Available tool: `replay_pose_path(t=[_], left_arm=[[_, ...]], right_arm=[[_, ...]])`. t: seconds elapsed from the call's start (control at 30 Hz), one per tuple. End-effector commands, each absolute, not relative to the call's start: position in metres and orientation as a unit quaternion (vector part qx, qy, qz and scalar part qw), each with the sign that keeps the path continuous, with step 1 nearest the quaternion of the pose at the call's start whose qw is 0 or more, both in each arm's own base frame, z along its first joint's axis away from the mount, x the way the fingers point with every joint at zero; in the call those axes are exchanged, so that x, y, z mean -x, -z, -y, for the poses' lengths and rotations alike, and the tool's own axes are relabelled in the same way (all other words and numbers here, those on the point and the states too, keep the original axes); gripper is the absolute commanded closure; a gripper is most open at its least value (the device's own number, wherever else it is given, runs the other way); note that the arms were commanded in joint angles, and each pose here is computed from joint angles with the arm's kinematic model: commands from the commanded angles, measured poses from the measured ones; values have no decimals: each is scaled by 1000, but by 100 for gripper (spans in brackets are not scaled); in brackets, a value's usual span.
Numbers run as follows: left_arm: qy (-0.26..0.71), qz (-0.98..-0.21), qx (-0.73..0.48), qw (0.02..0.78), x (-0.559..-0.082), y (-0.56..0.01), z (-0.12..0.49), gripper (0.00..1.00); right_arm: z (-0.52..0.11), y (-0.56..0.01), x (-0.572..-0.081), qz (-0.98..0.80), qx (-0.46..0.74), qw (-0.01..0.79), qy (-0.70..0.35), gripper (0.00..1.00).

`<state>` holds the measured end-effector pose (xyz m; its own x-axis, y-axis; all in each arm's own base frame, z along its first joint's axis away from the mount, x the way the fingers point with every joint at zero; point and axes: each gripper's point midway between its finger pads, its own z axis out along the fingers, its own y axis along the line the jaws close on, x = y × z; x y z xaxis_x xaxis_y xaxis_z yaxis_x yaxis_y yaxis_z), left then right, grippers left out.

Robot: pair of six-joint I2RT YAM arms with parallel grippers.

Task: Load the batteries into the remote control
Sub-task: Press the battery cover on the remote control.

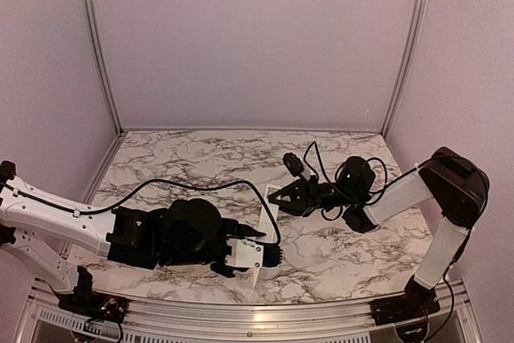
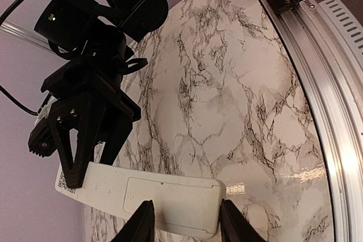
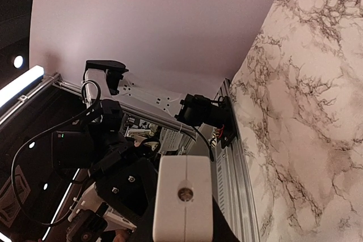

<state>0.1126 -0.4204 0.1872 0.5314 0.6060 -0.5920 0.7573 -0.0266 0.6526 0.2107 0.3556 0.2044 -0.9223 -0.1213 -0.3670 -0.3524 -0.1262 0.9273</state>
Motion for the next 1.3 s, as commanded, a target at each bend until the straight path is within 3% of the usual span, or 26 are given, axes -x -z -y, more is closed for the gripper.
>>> replay_pose_path(t=[0.0,0.5,0.77,1.07,1.27], left_arm=[[65,-472,-709,520,-115,-192,429,61],[38,-501,-691,520,-138,-184,415,77],[59,-515,-667,535,-138,-193,407,63],[67,-502,-681,529,-128,-195,397,60],[120,-544,-585,589,-135,-241,384,34]], right_arm=[[-362,-218,-210,-642,199,94,-735,100],[-370,-214,-190,-642,211,72,-734,100],[-366,-219,-198,-646,216,90,-727,100],[-365,-221,-205,-652,224,99,-718,100],[-356,-232,-213,-642,232,129,-719,100]])
